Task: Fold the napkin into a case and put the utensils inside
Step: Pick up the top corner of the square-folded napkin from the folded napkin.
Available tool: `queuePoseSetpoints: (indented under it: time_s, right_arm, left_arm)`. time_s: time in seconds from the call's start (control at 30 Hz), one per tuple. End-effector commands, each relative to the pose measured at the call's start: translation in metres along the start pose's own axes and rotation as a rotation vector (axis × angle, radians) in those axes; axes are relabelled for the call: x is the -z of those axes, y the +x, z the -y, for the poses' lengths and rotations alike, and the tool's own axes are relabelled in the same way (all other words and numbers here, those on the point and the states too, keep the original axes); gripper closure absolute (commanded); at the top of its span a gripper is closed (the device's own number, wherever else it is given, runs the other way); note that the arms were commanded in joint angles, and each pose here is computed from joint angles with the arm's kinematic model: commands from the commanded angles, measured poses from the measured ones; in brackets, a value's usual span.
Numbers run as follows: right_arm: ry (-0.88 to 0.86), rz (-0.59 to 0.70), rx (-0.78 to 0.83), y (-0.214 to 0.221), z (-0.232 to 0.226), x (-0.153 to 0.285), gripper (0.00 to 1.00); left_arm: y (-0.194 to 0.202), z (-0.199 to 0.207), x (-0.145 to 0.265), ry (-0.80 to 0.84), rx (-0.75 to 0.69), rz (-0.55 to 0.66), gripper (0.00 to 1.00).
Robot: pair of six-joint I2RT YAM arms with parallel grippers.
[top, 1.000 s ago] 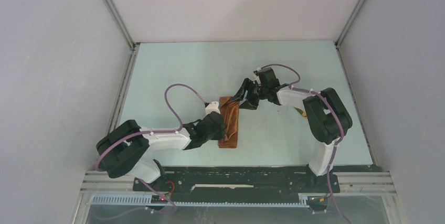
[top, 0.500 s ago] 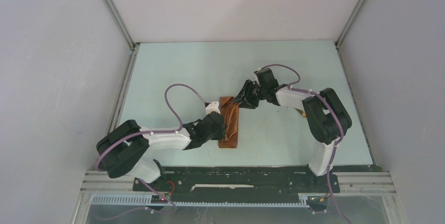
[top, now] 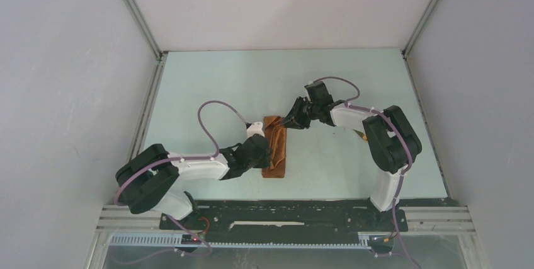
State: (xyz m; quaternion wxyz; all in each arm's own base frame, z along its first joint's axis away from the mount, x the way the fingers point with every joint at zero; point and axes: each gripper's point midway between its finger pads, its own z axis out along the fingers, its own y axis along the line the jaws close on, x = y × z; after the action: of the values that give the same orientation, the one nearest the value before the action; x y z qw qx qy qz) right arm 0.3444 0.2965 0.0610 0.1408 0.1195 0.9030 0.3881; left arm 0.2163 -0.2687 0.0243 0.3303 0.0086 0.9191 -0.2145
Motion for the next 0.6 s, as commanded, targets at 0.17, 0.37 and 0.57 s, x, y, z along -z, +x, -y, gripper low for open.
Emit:
queuePoseSetpoints:
  time_s: [0.17,0.37,0.57]
  right_arm:
    - [-0.041,0.009,0.041,-0.008,-0.024,-0.004,1.0]
    - [-0.048,-0.024,0.047,0.001,-0.024,-0.01,1.0]
    - [-0.109,-0.042,0.042,0.002,-0.035,-0.014,1.0]
  left_arm:
    - [0.0,0.011,0.004,0.059,-0.006,0.005,1.0]
    - [-0.02,0.028,0.035,0.153,0.016,0.021,0.44]
    - [-0.079,0.002,0.064,0.109,0.108,0.124,0.28]
